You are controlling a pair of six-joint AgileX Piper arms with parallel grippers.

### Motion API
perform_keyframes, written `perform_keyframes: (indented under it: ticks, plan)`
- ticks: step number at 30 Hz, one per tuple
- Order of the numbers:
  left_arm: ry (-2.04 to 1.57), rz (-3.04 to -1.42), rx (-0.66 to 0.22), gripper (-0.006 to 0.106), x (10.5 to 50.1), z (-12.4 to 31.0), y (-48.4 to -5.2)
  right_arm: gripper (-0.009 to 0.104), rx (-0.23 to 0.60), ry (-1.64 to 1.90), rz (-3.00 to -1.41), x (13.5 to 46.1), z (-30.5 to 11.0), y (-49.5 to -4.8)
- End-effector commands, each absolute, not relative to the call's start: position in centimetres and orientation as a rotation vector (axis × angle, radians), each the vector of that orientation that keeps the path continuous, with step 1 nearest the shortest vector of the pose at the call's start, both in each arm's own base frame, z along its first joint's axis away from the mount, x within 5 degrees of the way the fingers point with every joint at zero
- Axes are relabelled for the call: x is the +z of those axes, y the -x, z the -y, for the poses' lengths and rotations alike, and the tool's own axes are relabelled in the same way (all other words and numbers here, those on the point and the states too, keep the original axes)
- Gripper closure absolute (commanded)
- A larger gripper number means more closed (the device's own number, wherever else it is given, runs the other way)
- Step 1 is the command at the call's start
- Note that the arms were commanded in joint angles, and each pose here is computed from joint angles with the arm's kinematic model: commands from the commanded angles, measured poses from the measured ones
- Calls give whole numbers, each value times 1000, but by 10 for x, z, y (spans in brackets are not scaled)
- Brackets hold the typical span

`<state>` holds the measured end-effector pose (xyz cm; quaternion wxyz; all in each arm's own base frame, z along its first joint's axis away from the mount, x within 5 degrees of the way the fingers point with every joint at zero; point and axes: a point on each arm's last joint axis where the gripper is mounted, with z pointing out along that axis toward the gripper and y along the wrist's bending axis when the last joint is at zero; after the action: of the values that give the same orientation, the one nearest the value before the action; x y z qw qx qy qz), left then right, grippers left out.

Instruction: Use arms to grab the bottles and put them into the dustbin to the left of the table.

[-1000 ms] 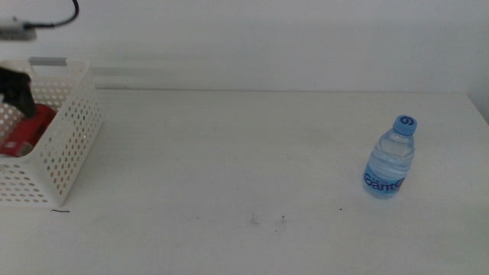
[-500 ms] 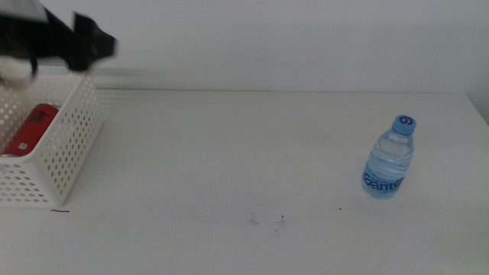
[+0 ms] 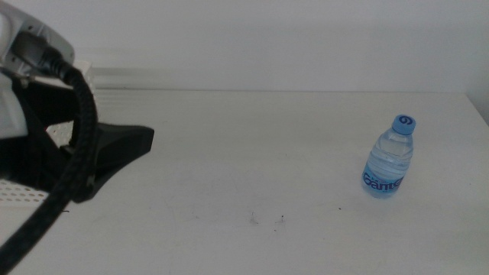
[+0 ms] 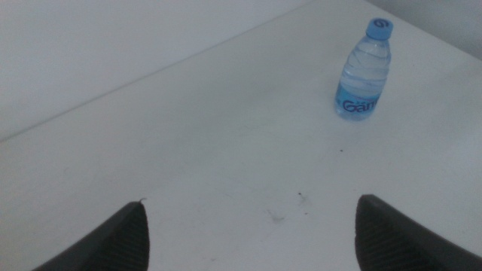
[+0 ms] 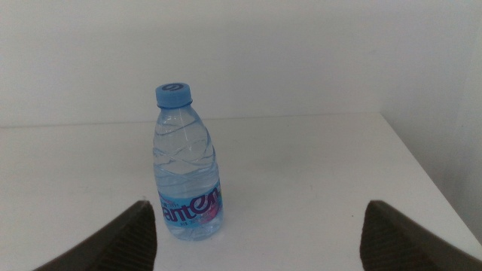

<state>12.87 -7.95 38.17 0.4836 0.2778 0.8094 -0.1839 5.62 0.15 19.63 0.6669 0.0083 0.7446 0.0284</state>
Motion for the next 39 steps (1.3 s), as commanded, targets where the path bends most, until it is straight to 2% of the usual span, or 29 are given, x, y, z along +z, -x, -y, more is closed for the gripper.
perform_keyframes:
  ticks: [1, 15, 17, 19, 22, 28, 33, 39]
  plan:
    - [-641, -1983, -450, 7, 385, 79, -123, 4, 57, -19, -1665, 197, -1, -56]
    - [-635, -1961, -473, 7, 387, 81, -122, 4, 57, -19, -1665, 197, -1, -56]
    - [-635, -1961, -473, 7, 387, 81, -122, 4, -3, 41, -1585, 204, -1, -56]
    - [-635, -1961, -473, 7, 387, 81, -122, 4, -15, 65, -1491, 212, -2, -56]
    - [-635, -1961, -473, 7, 387, 81, -122, 4, 26, 58, -1380, 224, -4, -58]
    - [-635, -1961, -473, 7, 387, 81, -122, 4, 62, 76, -1446, 223, -8, -87]
    - [-635, -1961, -473, 7, 387, 81, -122, 4, 156, 31, -1483, 217, -12, -113]
    - [-636, -1959, -467, 7, 387, 81, -122, 4, 297, 62, -1408, 215, -22, -133]
